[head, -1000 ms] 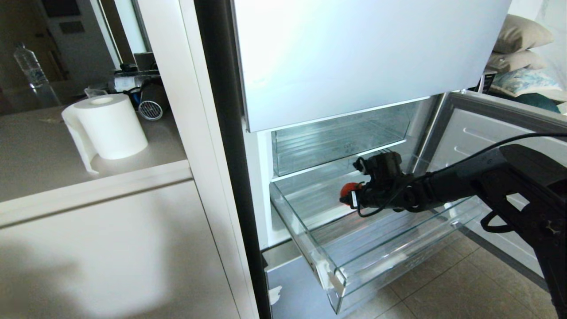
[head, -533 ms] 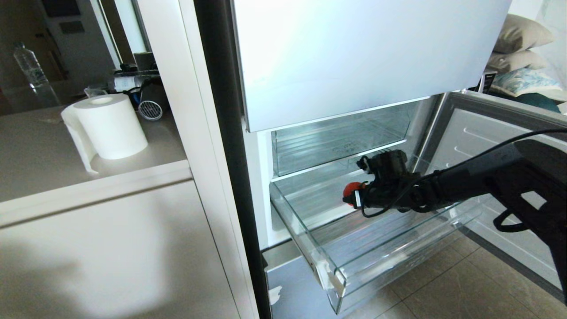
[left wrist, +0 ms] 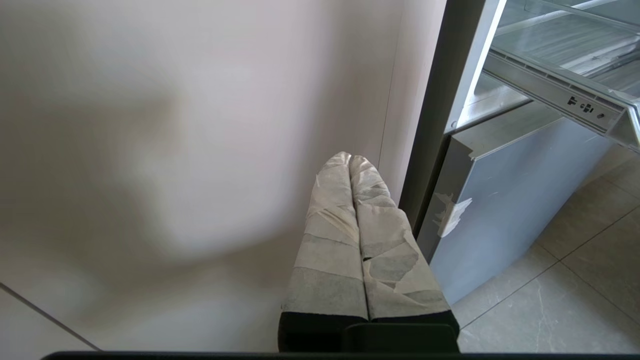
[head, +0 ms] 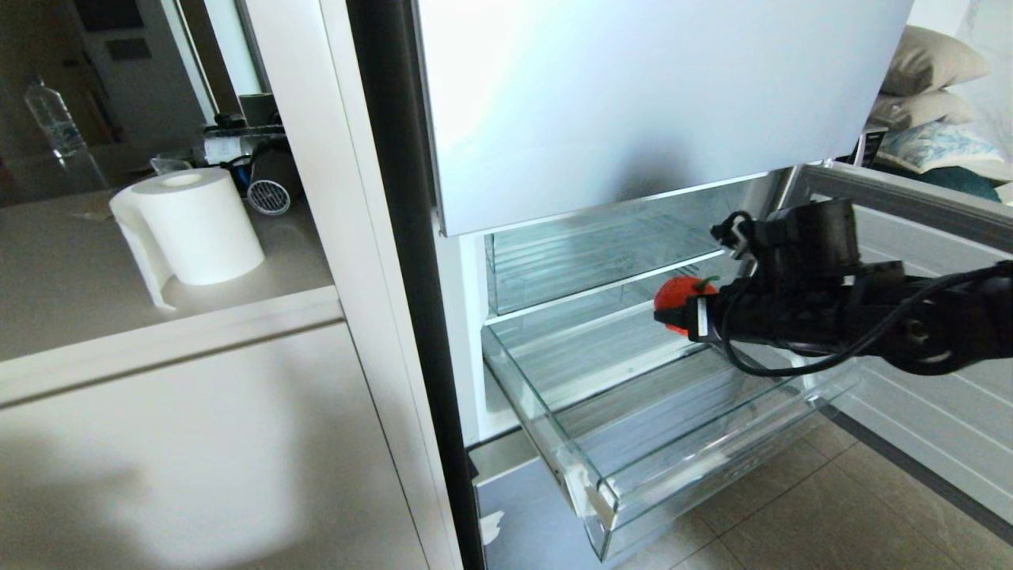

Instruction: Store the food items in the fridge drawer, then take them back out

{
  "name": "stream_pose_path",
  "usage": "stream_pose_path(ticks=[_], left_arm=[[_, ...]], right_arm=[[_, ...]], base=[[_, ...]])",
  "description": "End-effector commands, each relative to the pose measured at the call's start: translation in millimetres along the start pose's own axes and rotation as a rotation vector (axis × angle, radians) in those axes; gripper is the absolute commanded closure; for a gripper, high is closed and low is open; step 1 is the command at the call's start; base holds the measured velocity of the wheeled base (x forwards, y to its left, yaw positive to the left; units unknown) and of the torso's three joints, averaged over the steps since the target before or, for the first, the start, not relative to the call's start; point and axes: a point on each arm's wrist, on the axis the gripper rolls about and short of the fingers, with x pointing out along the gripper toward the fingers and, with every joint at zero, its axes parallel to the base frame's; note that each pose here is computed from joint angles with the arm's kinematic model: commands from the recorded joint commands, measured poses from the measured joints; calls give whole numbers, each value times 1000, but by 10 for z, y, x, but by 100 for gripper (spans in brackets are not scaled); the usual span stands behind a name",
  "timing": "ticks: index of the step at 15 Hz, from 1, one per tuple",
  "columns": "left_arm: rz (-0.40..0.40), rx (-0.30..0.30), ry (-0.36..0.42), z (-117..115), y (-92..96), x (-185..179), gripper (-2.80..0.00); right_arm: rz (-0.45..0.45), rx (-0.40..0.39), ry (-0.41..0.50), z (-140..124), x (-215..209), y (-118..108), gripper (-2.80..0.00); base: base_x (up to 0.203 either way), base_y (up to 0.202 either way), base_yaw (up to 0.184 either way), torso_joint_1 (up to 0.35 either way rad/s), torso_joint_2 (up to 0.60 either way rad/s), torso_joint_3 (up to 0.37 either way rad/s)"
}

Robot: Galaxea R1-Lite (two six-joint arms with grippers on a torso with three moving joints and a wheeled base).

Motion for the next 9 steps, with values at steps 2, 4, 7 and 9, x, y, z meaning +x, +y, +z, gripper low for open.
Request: stream_pose_path(ticks=[2,4,7,9], left_arm=[[0,0,0,0,0,0,0],[0,0,0,0,0,0,0],[0,0,0,0,0,0,0],[0,0,0,0,0,0,0]], right_arm=[[-25,11,-179,155,-1016,-12,0],[-76,24,-243,66,-1437,-49,0],[-229,66,-350,-109,-1989,-216,0],[-384,123,-422,-176,-2249,-380,0]], base=[[0,0,0,0,0,0],[0,0,0,0,0,0],[0,0,0,0,0,0],[0,0,0,0,0,0]])
